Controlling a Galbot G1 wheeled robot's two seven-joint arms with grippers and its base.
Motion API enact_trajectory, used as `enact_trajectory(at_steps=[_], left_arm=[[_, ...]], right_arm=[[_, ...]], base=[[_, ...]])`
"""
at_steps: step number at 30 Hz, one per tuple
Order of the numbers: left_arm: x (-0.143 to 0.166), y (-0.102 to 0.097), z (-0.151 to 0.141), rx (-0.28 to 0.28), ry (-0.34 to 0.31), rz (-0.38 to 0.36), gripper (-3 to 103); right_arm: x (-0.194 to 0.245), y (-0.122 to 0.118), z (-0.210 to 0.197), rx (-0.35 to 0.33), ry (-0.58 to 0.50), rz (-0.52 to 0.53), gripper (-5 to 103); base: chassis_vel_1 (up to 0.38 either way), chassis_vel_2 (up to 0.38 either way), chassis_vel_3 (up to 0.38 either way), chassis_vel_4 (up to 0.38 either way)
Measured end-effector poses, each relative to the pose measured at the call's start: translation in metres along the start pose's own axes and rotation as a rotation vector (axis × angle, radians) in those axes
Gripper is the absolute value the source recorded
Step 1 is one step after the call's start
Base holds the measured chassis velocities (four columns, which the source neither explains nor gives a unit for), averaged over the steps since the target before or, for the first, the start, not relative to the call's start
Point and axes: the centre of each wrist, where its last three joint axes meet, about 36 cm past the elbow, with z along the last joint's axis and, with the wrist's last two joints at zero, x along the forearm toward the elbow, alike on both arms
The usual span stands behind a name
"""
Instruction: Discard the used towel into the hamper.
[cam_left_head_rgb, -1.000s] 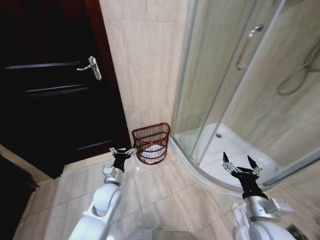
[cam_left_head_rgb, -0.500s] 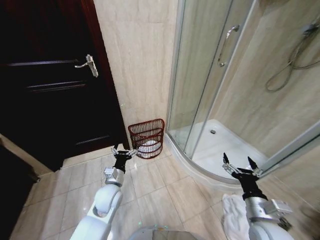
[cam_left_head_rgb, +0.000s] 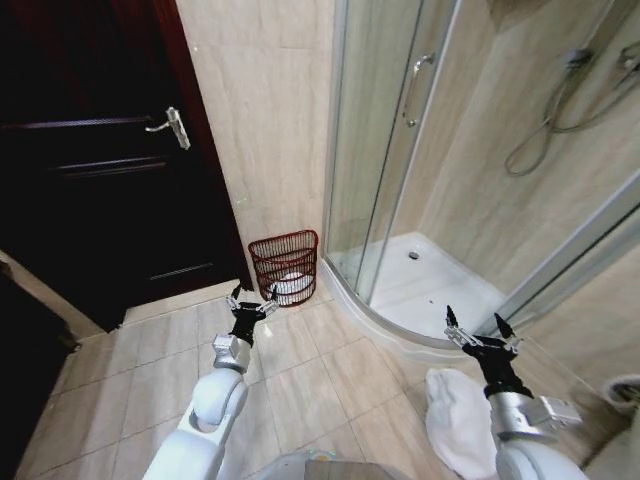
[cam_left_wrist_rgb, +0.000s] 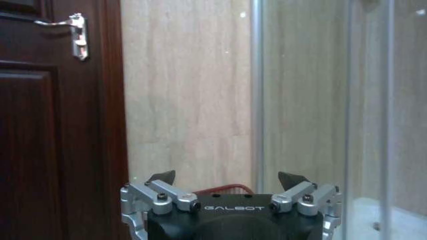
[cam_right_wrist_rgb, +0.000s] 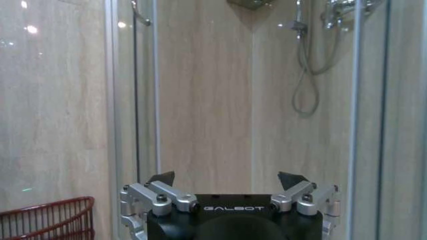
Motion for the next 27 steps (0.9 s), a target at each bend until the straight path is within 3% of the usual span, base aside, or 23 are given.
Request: enact_trajectory(at_steps=[15,27], left_arm=[[0.0002,-0.0029,0.0046,0.009,-0.018,0.01,100],[0.0015,-0.0023,0.0042,0.009,-0.019,0.018,100]], right_arm=[[0.001,-0.0019,0.003,0.002,0.004,-0.001,100],[0.0035,-0.0032,0.0097,-0.006,-0.012,0.018,100]], base=[[-0.027,-0.154,-0.095,0.033],[0.004,-0.021,-0.002,0.011]])
